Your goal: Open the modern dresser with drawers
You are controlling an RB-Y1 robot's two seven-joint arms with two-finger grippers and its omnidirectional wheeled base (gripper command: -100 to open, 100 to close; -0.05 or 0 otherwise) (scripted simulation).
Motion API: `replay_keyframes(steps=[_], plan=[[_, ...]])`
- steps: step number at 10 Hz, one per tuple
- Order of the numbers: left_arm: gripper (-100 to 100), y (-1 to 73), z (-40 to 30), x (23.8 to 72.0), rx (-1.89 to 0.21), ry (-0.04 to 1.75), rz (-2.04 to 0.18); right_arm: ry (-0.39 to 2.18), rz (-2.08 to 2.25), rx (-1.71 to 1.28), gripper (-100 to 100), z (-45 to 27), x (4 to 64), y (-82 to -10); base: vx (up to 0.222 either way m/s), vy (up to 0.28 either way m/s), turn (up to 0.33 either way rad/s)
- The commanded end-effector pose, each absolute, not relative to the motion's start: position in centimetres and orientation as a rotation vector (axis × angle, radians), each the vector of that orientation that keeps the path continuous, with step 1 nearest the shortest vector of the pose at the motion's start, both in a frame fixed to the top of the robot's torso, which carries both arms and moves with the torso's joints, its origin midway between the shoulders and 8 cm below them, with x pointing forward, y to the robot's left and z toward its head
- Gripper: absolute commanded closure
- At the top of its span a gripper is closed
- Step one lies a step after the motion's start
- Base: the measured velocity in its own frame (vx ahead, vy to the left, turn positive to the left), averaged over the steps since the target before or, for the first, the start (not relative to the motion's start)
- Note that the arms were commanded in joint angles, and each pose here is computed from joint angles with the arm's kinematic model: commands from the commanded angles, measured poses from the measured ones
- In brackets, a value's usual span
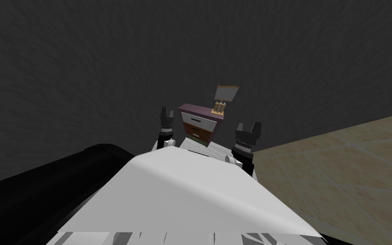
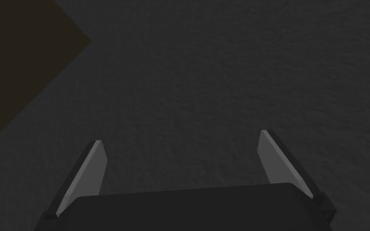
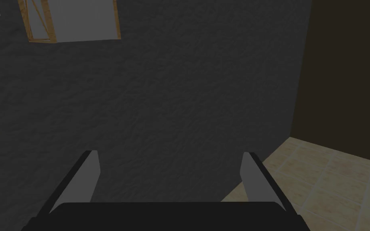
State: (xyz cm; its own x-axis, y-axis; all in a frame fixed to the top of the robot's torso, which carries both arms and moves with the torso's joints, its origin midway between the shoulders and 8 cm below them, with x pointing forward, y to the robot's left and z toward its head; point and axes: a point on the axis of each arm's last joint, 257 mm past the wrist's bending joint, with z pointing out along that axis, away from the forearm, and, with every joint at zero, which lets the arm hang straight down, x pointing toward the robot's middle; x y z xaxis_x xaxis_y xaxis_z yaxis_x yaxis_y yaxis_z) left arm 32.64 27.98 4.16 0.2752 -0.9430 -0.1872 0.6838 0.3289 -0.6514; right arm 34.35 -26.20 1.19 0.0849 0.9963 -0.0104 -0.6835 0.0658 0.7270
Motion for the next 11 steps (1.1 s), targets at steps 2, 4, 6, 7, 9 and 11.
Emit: replay_keyframes(steps=[2, 4, 6, 7, 9, 11], plan=[[0, 27.98, 4.16, 32.64, -0.499, 0.613, -1.156, 0.609, 1.392, 0.648, 0, 1.19, 34.35, -26.2, 0.0, 0.0, 0.0], [0, 27.98, 4.17, 32.64, -0.499, 0.613, -1.156, 0.609, 1.392, 0.648, 0, 1.2, 34.34, -26.2, 0.0, 0.0, 0.0], [0, 27.98, 4.17, 32.64, -0.499, 0.613, -1.156, 0.609, 1.392, 0.648, 0, 1.2, 34.34, -26.2, 0.0, 0.0, 0.0], [0, 27.98, 4.17, 32.63, -0.499, 0.613, -1.156, 0.609, 1.392, 0.648, 0, 1.2, 34.34, -26.2, 0.0, 0.0, 0.0], [0, 27.98, 4.17, 32.63, -0.499, 0.613, -1.156, 0.609, 1.392, 0.647, 0, 1.21, 34.34, -26.2, 0.0, 0.0, 0.0], [-100, 27.27, 3.56, 33.61, -0.479, 0.68, -1.163, 0.61, 1.392, 0.648, 0, 1.18, 34.35, -26.2, 0.017, 0.005, -0.047]])
